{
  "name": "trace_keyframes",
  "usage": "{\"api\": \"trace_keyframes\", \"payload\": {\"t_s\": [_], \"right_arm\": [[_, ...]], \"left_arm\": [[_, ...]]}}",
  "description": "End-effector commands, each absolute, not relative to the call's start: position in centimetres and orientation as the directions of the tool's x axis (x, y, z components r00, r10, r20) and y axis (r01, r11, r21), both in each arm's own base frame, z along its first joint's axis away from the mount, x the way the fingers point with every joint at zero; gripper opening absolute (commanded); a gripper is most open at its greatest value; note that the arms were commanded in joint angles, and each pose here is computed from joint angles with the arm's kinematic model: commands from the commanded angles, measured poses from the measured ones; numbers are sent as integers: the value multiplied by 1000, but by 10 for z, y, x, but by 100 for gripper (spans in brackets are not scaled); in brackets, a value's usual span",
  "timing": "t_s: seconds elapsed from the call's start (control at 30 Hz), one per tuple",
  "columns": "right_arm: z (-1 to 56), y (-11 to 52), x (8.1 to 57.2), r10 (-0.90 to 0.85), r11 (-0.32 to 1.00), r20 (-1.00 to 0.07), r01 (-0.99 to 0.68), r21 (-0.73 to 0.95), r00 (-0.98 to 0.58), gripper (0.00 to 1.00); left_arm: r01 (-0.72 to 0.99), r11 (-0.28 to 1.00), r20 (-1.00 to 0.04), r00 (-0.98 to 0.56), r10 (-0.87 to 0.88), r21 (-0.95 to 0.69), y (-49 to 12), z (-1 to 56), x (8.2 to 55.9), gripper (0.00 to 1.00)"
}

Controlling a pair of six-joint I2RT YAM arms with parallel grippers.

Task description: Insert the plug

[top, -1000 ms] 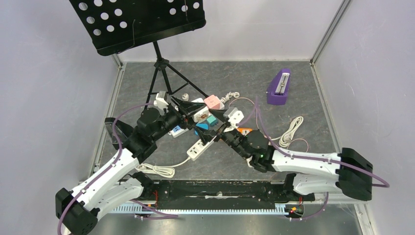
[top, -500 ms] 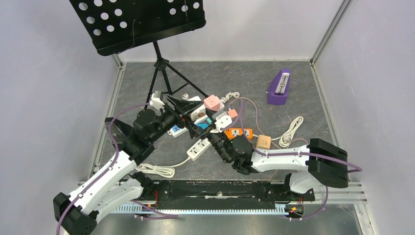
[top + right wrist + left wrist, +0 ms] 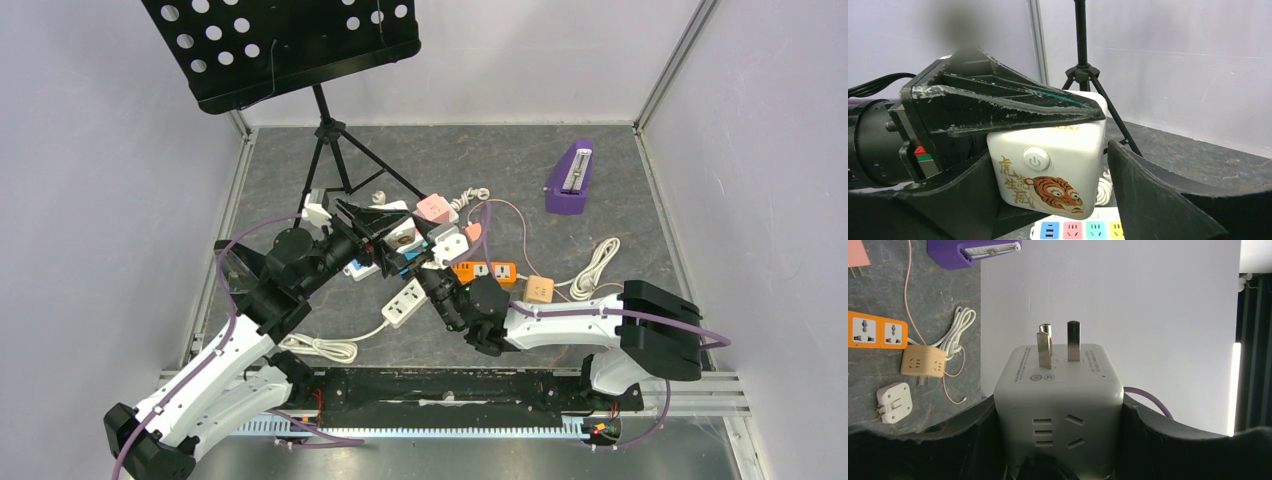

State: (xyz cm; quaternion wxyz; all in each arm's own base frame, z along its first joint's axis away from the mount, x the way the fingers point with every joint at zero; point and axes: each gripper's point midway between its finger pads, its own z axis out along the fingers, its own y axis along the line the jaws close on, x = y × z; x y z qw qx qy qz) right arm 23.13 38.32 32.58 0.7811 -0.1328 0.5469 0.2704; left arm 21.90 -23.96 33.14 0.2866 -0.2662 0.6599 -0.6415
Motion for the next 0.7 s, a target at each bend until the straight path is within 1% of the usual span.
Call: {"api": "trace_keyframes", "payload": {"t_s": [0.0,0.03,0.07,0.13,0.17,0.2,0.23,0.27,0.33,0.4,0.5,0.6,0.67], "right_arm": [[349,375,240,325,841,-904,-522,142,278,68],[348,377,240,317,840,-909,-525,136,272,61],[348,378,240,312,838,-912,-530,132,267,55],[347,376,238,306,836,-916,-533,130,258,42],[347,375,238,303,836,-918,-533,129,254,36],[346,373,237,290,837,-924,-535,119,248,29],[348,370,237,289,835,-926,-536,120,244,23],[348,368,235,280,831,-930,-545,110,239,18],[350,363,232,262,820,-937,-565,91,231,11],[353,355,228,240,807,-945,-587,68,220,7],[358,346,223,217,763,-956,-646,39,198,3],[355,343,219,154,702,-977,-713,5,145,3],[355,339,218,124,653,-988,-757,15,88,2]], "left_arm": [[16,-37,15,-713,-701,-999,-239,349,210,11],[18,-36,12,-713,-701,-999,-239,350,210,12],[20,-33,9,-713,-701,-999,-239,349,210,16],[22,-20,-2,-711,-703,-1000,-239,348,210,37],[21,-6,-10,-707,-707,-1000,-238,345,210,50],[22,7,-21,-703,-711,-1000,-237,343,210,60],[30,27,-40,-696,-717,-999,-235,340,210,68],[33,43,-54,-688,-724,-999,-233,338,211,73],[57,91,-106,-667,-738,-994,-227,332,212,76],[71,135,-149,-644,-751,-988,-222,330,212,78],[131,219,-252,-615,-747,-967,-216,332,213,79],[210,354,-407,-586,-701,-911,-211,332,214,80],[285,461,-538,-544,-644,-840,-206,333,215,80]]}}
